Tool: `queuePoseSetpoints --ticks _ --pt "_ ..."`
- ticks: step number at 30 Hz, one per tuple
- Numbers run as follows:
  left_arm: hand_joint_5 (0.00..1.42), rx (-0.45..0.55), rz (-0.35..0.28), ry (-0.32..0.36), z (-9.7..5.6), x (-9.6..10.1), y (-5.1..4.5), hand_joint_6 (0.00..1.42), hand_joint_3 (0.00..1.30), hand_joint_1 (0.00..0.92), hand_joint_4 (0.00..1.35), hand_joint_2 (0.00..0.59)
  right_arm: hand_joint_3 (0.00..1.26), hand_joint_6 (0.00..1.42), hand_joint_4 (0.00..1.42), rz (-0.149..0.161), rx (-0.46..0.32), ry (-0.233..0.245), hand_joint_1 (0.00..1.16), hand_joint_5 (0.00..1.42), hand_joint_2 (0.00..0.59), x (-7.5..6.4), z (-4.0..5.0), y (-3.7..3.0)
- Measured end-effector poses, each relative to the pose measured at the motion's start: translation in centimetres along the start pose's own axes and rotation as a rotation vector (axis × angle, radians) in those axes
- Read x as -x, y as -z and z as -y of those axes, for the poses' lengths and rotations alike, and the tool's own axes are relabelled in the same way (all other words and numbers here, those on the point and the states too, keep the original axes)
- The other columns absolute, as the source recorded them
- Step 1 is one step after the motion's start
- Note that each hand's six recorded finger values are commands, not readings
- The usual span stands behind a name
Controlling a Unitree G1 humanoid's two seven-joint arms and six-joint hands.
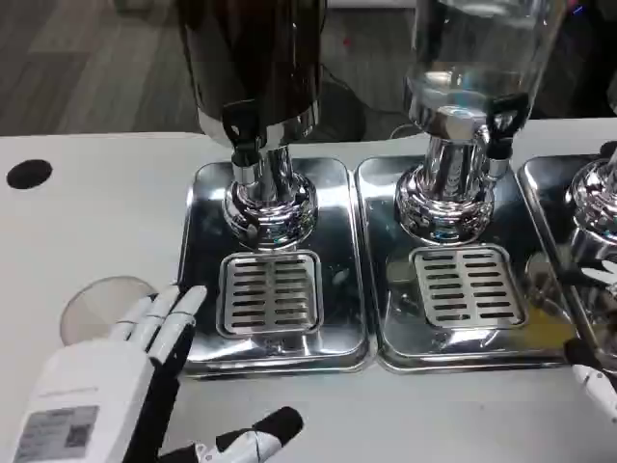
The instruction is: Grasp the cup under the faucet to collect the drink, then remove the cup.
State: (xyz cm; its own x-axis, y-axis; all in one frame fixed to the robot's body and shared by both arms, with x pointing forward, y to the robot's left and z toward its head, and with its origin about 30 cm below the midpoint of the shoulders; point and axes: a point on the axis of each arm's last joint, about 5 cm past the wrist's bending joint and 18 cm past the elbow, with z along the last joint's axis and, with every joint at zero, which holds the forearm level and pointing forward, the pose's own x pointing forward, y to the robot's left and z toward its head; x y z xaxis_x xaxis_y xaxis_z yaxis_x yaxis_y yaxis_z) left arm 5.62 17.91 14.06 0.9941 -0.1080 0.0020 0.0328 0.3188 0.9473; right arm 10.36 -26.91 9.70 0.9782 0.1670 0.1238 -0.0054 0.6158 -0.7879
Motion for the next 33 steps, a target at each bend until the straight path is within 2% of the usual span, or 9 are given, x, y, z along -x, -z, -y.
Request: queuePoseSetpoints --ticks 33 --pt "0.12 -0.005 0.003 -0.019 -0.13 -0.22 -0.13 0.34 0.13 0.000 0.03 0.068 0.28 0.00 0.15 0.007 -0.005 0.006 0.57 0.11 0.387 -0.02 0.00 -0.15"
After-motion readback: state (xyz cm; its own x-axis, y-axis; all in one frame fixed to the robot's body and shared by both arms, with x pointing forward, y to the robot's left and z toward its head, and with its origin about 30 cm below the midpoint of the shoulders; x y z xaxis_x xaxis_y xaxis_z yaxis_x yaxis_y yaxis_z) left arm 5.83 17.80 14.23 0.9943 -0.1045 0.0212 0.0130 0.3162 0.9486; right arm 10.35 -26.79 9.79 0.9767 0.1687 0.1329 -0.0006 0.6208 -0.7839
